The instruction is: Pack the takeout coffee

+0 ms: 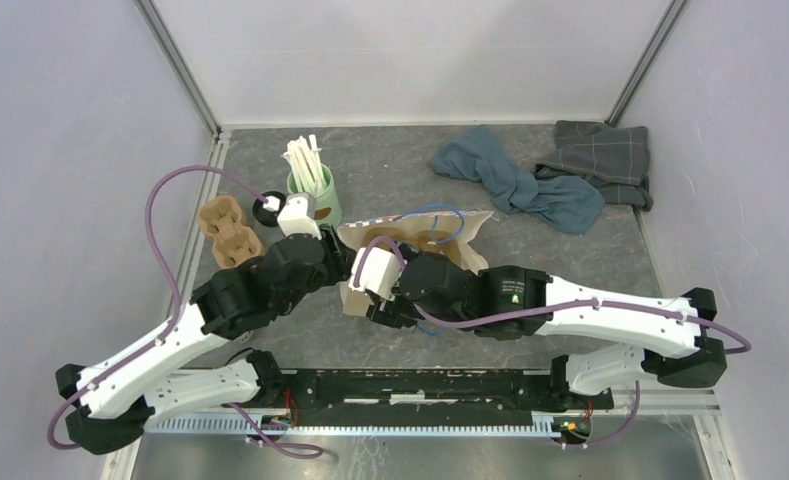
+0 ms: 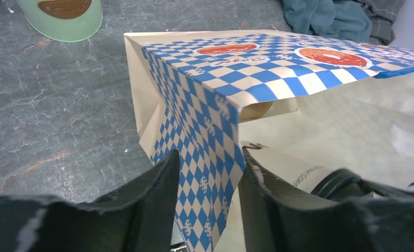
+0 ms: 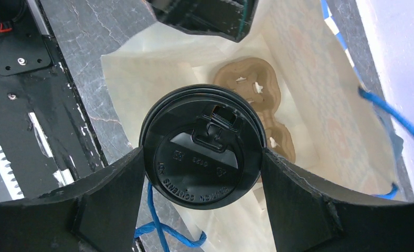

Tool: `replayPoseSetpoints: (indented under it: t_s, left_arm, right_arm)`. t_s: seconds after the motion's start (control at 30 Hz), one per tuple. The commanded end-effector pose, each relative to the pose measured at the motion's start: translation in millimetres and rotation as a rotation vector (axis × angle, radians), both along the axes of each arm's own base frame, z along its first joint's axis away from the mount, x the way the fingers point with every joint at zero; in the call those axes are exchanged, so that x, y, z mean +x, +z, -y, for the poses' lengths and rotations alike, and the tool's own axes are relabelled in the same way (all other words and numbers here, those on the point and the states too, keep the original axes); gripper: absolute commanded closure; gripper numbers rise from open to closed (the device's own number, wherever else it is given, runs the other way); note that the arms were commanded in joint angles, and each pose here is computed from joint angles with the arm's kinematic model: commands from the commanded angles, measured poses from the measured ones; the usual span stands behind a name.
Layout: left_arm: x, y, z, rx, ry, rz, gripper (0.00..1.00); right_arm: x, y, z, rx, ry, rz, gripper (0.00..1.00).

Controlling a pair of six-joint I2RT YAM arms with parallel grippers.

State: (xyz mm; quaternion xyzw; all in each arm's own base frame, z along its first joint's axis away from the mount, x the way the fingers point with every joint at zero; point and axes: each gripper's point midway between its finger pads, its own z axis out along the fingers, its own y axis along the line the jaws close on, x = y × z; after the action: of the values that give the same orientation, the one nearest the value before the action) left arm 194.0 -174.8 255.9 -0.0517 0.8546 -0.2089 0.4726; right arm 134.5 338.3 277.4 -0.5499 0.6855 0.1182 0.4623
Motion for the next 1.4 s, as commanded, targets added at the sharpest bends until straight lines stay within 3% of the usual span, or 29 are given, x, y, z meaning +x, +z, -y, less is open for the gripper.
replayPoseSetpoints:
  t_s: [0.0,0.2,0.43,0.57,0.83,1.37]
  left_arm:
    - [8.4,2.5,-2.0,0.074,0.034,-0.002,0.53]
    - [9.5,-3.9,-2.3,0.104,-0.001,0.033,0.84]
    - [12.2,16.9,1.2,0.067,-0.137,0.302,0.96]
    - [10.5,14.8,8.2,0.081,-0.204,0.360,0.98]
    - [6.3,-3.1,17.5,0.078,-0.250,0.321,0.98]
    - [-1.8,-13.9,11.4,0.030,-0.232,0.278,0.98]
  right_arm:
    - [2.3,20.5,-11.2,0.084,-0.045,0.027,0.32]
    - [7.7,25.4,-3.5,0.082,-0.073,0.060,0.31]
    - [28.3,6.8,17.6,-0.082,-0.033,0.276,0.31]
    - [44.4,1.0,20.1,-0.113,-0.027,0.351,0.31]
    - [70.9,-19.0,8.3,-0.142,-0.013,0.353,0.31]
    - [84.1,-64.6,-24.9,-0.066,0.086,0.249,0.31]
